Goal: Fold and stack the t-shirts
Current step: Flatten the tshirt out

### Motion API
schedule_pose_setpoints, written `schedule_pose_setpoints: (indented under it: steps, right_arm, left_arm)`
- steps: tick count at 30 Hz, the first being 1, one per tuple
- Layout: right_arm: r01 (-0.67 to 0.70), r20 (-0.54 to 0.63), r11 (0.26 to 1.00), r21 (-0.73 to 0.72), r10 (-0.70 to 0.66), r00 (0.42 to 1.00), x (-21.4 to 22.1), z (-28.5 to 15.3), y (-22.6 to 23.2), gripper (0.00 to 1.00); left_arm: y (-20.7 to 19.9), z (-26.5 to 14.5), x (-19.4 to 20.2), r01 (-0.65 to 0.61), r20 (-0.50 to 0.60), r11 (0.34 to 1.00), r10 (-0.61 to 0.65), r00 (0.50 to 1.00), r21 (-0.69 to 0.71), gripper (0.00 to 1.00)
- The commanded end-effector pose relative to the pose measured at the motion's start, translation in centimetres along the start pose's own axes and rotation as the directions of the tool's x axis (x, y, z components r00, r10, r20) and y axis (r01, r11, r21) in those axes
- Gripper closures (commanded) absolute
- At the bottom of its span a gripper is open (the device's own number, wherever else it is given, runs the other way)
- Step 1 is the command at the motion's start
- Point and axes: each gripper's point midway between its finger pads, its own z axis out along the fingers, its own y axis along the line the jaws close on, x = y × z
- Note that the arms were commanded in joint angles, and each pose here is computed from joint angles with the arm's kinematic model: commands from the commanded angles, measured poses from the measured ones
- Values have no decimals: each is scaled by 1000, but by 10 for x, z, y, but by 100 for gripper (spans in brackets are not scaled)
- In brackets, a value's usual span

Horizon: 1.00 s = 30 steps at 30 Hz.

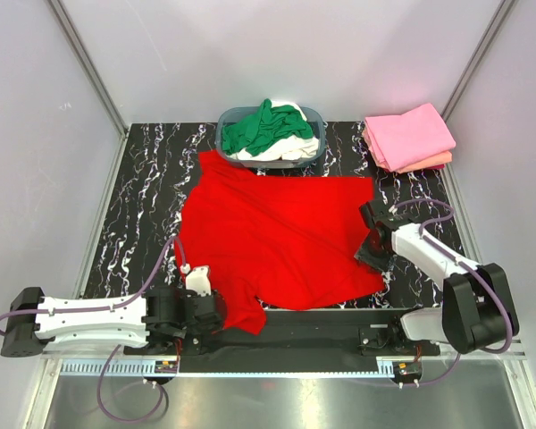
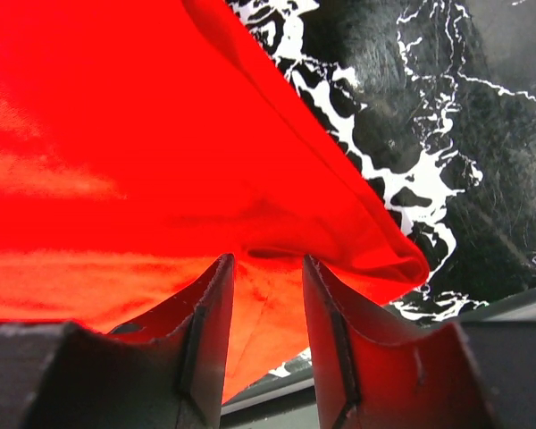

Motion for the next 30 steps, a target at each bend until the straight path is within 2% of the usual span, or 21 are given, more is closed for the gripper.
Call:
schedule_pose_setpoints:
  steps: [1, 8, 11, 12, 16, 19, 22, 23, 28, 30]
  right_arm:
    - [9, 46, 1000, 14, -10, 999, -12, 5, 3, 57]
    - [22, 43, 999, 28, -23, 999, -15, 10, 6, 57]
    - [22, 35, 999, 26, -23, 999, -14, 11, 6, 66]
    - [20, 34, 999, 29, -21, 999, -13, 10, 5, 74]
    - [13, 44, 1000, 21, -14, 999, -13, 3, 2, 87]
    - [7, 41, 1000, 9, -8, 999, -10, -2, 0, 92]
    - [-17, 18, 999, -28, 18, 1000, -1, -9, 0, 94]
    - [-25, 8, 999, -36, 25, 1000, 2, -11, -1, 100]
    - [-90, -20, 985, -145, 88, 996, 21, -35, -5, 100]
    - [-113, -29, 985, -133, 110, 993, 29, -43, -17, 100]
  left_arm:
    - [-5, 2, -4, 9, 27, 1000, -9, 1000, 24, 52]
    - [-4, 4, -3, 5, 25, 1000, -6, 1000, 23, 51]
    - [-5, 4, -3, 6, 26, 1000, -7, 1000, 27, 52]
    - [-4, 4, -3, 7, 25, 1000, -8, 1000, 24, 52]
    - [-4, 5, -3, 6, 27, 1000, -6, 1000, 24, 52]
    - [-4, 5, -3, 4, 28, 1000, -4, 1000, 18, 52]
    - [-4, 5, -4, 2, 29, 1000, -3, 1000, 14, 52]
    - [-4, 4, -4, 2, 31, 1000, -3, 1000, 14, 52]
    - [-8, -6, -10, 8, 41, 1000, -9, 999, 30, 52]
    - [-11, -11, -13, 17, 47, 999, -19, 999, 47, 52]
